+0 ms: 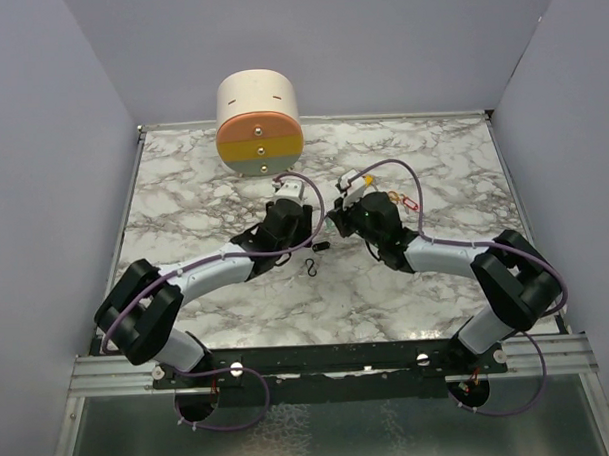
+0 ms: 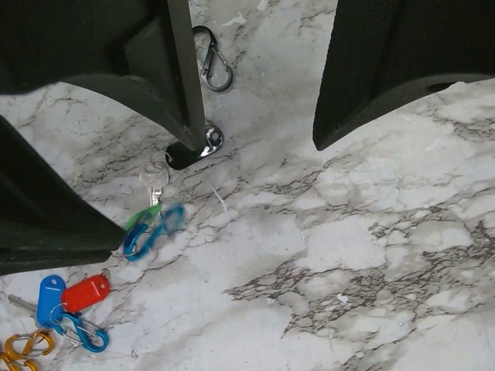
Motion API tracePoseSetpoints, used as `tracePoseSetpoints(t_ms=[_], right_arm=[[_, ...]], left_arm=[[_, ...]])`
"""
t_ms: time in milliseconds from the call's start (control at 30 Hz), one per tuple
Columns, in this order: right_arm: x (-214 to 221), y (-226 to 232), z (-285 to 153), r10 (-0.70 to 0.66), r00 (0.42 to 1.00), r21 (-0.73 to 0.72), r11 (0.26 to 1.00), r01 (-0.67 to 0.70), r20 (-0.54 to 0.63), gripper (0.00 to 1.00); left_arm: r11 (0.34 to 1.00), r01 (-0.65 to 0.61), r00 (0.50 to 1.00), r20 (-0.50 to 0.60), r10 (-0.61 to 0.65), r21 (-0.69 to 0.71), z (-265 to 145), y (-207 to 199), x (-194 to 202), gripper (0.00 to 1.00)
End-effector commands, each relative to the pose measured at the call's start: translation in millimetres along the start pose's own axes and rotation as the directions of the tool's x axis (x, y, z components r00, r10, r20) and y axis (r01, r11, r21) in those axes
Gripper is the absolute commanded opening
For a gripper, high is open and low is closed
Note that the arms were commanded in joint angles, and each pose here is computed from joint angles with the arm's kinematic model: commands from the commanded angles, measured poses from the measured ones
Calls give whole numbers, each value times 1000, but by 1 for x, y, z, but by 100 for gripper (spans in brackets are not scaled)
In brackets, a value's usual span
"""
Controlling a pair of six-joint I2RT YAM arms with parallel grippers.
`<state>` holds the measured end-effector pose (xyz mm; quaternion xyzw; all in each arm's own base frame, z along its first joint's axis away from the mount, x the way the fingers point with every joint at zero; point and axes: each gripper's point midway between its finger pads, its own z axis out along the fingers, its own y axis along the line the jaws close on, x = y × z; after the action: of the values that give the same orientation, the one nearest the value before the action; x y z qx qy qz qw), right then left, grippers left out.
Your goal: Put the keys on the keyring
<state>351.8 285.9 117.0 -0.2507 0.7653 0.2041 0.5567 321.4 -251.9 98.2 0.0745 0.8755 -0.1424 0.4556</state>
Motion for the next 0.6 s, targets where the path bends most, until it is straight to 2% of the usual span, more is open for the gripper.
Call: tracePoseSetpoints(t_ms=[0, 233, 500, 567], right_arm=[[-5, -17, -7, -7, 1000, 77, 997, 7, 7, 1], [-6, -23, -10, 4, 1000, 100, 995, -5, 8, 1], [-4, -48, -5, 59, 998, 209, 976, -54, -14, 1], [-2, -55, 1, 71, 997, 227, 972, -64, -23, 1]], left_arm=[[997, 44, 998, 55, -41, -57, -12, 17, -10, 60], [996, 54, 996, 71, -49, -66, -19, 21, -14, 61], [996, 61, 995, 82, -55, -67, -26, 26, -10, 61], [996, 64, 995, 87, -58, -66, -28, 27, -10, 66]])
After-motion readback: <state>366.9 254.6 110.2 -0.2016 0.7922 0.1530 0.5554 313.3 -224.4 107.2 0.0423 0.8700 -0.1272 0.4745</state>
